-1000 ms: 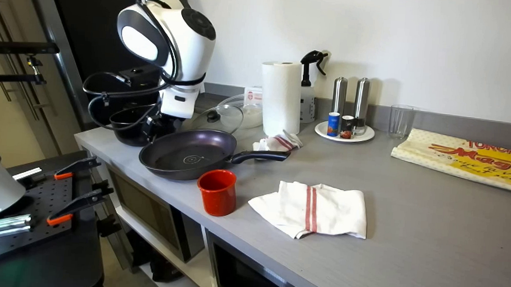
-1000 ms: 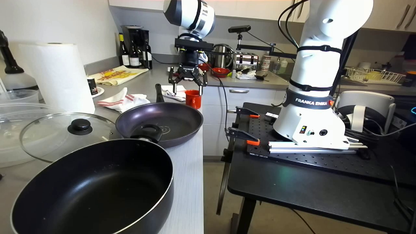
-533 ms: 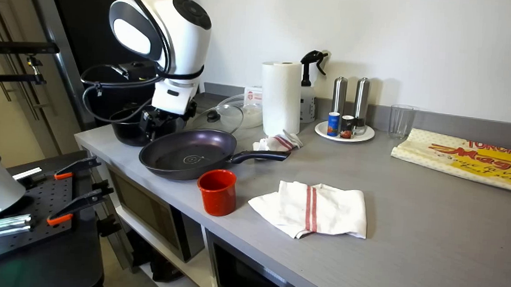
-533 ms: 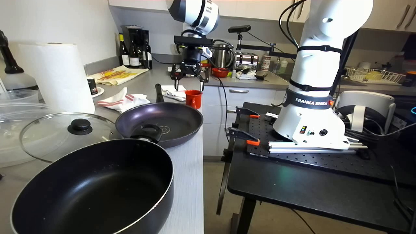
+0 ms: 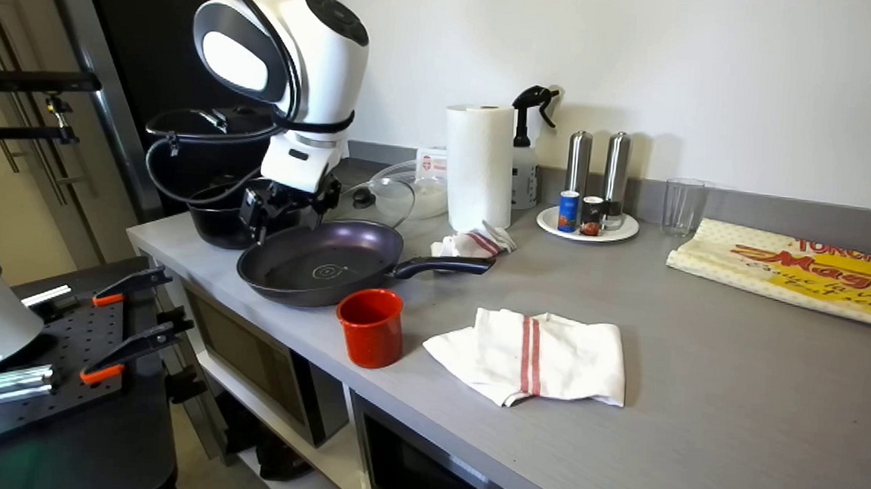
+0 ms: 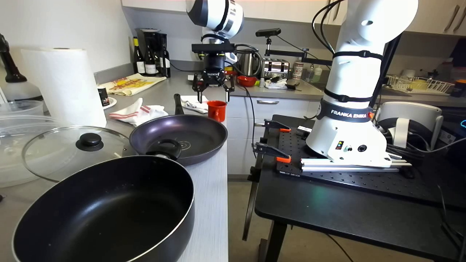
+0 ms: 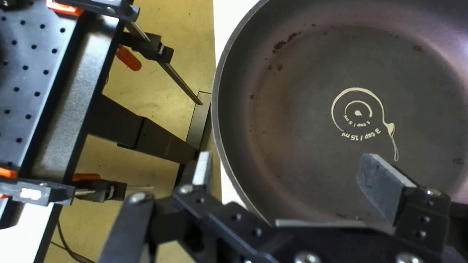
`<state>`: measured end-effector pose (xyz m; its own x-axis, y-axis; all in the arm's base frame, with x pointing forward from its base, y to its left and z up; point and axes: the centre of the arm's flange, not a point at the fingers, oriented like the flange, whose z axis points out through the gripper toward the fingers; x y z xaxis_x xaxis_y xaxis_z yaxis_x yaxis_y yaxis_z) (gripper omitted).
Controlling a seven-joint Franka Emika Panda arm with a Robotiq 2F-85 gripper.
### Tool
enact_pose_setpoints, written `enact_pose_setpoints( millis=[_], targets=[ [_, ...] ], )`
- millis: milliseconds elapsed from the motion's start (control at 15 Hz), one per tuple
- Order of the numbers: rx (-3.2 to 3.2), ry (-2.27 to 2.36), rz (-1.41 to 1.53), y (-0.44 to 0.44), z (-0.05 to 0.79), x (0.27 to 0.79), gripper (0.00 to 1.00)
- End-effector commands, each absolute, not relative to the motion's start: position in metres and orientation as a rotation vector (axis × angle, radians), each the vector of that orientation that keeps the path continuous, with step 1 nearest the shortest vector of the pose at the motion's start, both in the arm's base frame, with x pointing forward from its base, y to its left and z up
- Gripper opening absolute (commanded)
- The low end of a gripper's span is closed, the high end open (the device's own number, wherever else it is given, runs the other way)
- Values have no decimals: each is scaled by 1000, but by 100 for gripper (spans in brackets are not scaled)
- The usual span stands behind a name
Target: Move the orange cup to the left
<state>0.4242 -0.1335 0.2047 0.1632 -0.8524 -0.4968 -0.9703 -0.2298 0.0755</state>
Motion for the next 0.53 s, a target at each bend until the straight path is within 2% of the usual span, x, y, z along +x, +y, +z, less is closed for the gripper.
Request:
enact_pose_setpoints(
  millis=[0,467],
  targets=[
    [-2229,1813,642,-141,203,438,100],
    [-2332,1860,587,-153,193,459,100]
  ],
)
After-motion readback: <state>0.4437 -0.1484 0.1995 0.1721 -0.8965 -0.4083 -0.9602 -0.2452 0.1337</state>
